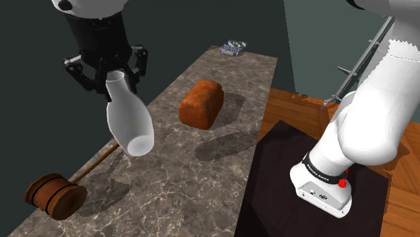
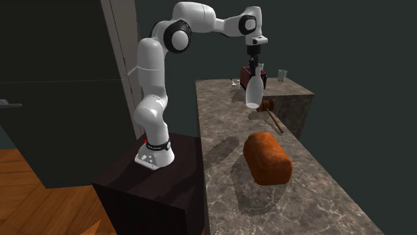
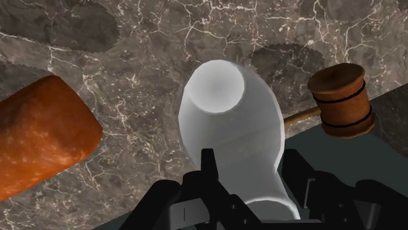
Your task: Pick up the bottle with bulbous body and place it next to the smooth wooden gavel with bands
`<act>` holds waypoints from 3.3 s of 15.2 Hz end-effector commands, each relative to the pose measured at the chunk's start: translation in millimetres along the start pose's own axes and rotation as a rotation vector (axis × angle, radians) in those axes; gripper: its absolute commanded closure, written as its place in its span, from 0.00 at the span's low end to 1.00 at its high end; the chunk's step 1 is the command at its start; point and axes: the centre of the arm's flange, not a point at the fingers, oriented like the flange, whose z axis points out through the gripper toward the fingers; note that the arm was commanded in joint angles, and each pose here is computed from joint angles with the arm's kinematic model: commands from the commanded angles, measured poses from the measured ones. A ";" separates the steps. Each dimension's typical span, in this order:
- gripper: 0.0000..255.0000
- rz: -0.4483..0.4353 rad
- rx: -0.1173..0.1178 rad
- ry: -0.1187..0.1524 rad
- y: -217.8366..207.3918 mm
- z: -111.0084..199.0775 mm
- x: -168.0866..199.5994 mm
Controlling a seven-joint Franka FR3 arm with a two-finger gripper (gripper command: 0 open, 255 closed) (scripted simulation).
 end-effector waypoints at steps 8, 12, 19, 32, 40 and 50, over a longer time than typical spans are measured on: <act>1.00 0.000 0.001 0.001 0.7 46.5 -6.3; 1.00 0.000 0.001 0.001 1.2 67.4 -9.3; 1.00 0.000 0.001 0.001 2.1 104.0 -14.6; 1.00 0.000 0.001 0.001 3.0 139.0 -19.7; 0.00 0.000 0.001 0.001 3.0 125.8 -19.7; 0.00 0.000 0.001 0.001 3.0 89.0 -19.8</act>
